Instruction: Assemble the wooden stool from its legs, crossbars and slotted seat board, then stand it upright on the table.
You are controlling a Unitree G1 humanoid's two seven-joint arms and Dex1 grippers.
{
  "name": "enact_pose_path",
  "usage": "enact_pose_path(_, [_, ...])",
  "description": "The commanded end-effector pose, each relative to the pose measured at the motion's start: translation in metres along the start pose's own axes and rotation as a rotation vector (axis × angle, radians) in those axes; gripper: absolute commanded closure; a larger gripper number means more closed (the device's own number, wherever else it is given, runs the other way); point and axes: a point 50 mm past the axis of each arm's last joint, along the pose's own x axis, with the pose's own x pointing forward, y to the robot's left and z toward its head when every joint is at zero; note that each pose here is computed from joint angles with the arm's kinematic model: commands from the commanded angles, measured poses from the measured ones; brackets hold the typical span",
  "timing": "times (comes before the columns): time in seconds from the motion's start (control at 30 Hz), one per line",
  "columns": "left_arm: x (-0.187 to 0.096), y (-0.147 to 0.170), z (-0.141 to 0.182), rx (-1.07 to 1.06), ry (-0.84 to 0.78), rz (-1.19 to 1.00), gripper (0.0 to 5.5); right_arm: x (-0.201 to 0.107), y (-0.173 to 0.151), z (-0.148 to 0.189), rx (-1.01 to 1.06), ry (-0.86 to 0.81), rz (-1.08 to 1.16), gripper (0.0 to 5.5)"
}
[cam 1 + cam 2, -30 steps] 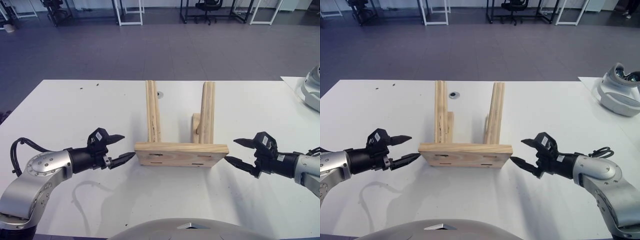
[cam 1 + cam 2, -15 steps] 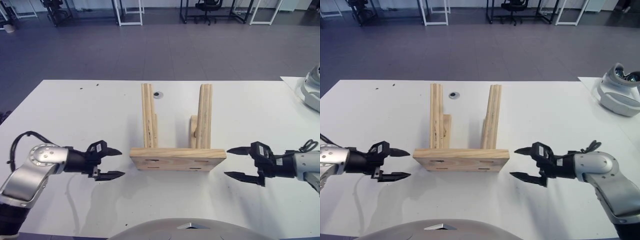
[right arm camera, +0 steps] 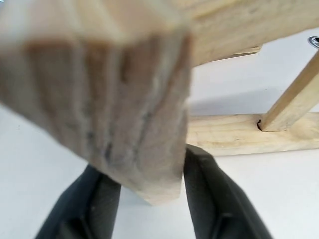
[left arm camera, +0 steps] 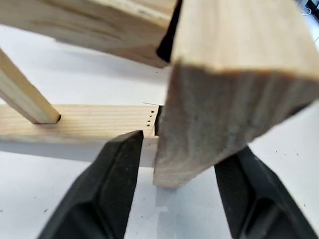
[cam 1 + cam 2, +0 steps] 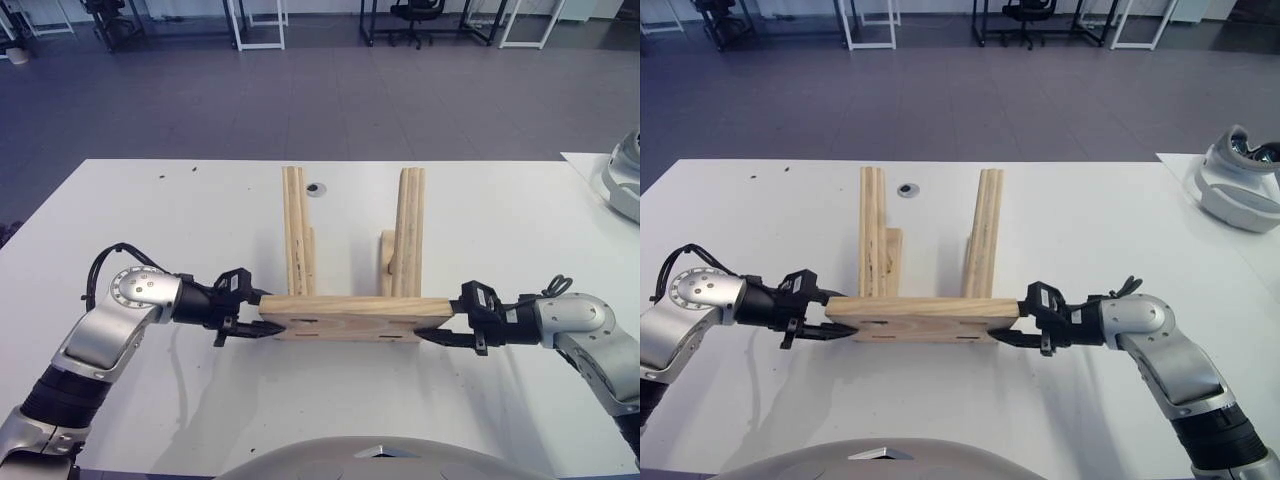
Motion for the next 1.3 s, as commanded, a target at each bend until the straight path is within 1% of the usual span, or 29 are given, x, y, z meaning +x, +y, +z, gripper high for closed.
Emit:
enact_pose_path(0.03, [0.002, 0.003, 0.006, 0.052, -0.005, -0.001, 3.91, 0.002, -0.003, 0.006, -0.041, -0.053, -0.007, 3.95])
enact_pose_path(0.1, [-0.001, 0.003, 0.018, 0.082, -0.055, -0.004, 3.94, -0.001, -0.002, 0.017, -0.048, -0.103, 0.016, 3.95])
enact_pose_path(0.13, [-0.005, 0.004, 0.029, 0.1, -0.092, -0.012, 3.94, -0.005, -0.004, 0.029, -0.051, -0.152, 0.028, 3.96])
enact_pose_path(0.23, [-0.019, 0.009, 0.068, 0.127, -0.22, -0.072, 3.94, -0.021, -0.012, 0.064, -0.077, -0.255, 0.072, 3.96])
enact_pose_path(0.3, [-0.033, 0.011, 0.1, 0.162, -0.262, -0.127, 3.94, -0.036, -0.018, 0.094, -0.107, -0.297, 0.117, 3.96])
enact_pose_path(0.37, [-0.046, 0.009, 0.123, 0.155, -0.291, -0.197, 3.98, -0.049, -0.018, 0.119, -0.087, -0.34, 0.19, 3.96])
enact_pose_path(0.47, [-0.058, 0.001, 0.135, 0.002, -0.314, -0.393, 4.15, -0.06, -0.008, 0.138, 0.064, -0.303, 0.413, 3.96])
enact_pose_path(0.53, [-0.066, 0.007, 0.148, -0.188, -0.41, -0.534, 4.18, -0.069, -0.003, 0.155, 0.215, -0.314, 0.564, 4.06])
enact_pose_path(0.6, [-0.073, 0.011, 0.157, -0.34, -0.424, -0.649, 4.18, -0.079, 0.0, 0.168, 0.341, -0.299, 0.678, 4.16])
enact_pose_path(0.67, [-0.082, 0.013, 0.159, -0.511, -0.425, -0.74, 4.18, -0.089, -0.005, 0.179, 0.48, -0.295, 0.793, 4.16])
enact_pose_path(0.73, [-0.092, 0.009, 0.159, -0.651, -0.441, -0.877, 4.18, -0.095, -0.014, 0.184, 0.606, -0.305, 0.859, 4.16])
enact_pose_path(0.77, [-0.094, 0.008, 0.156, -0.708, -0.446, -0.915, 4.18, -0.094, -0.017, 0.183, 0.655, -0.312, 0.878, 4.15])
enact_pose_path(0.83, [-0.085, 0.018, 0.14, -0.866, -0.491, -0.951, 4.18, -0.085, -0.015, 0.163, 0.805, -0.303, 0.953, 4.15])
enact_pose_path(0.9, [-0.072, 0.012, 0.114, -1.004, -0.478, -0.997, 4.18, -0.069, -0.006, 0.133, 0.935, -0.318, 1.019, 4.14])
enact_pose_path(0.97, [-0.065, 0.004, 0.097, -1.104, -0.464, -1.026, 4.17, -0.061, 0.001, 0.112, 1.007, -0.386, 1.018, 4.12])
enact_pose_path(1.07, [-0.06, 0.014, 0.081, -1.178, -0.502, -0.933, 4.1, -0.059, -0.006, 0.087, 1.11, -0.473, 0.902, 4.07])
enact_pose_path(1.13, [-0.055, 0.019, 0.07, -1.212, -0.511, -0.871, 4.08, -0.055, -0.009, 0.073, 1.175, -0.487, 0.819, 4.02])
enact_pose_path(1.23, [-0.044, 0.03, 0.052, -1.242, -0.477, -0.677, 4.04, -0.046, -0.022, 0.054, 1.25, -0.504, 0.632, 3.99])
enact_pose_path(1.27, [-0.041, 0.034, 0.046, -1.25, -0.462, -0.602, 3.6, -0.046, -0.026, 0.048, 1.272, -0.512, 0.565, 3.58])
enact_pose_path(1.3, [-0.042, 0.04, 0.039, -1.258, -0.462, -0.528, 3.4, -0.047, -0.031, 0.043, 1.286, -0.525, 0.501, 3.38])
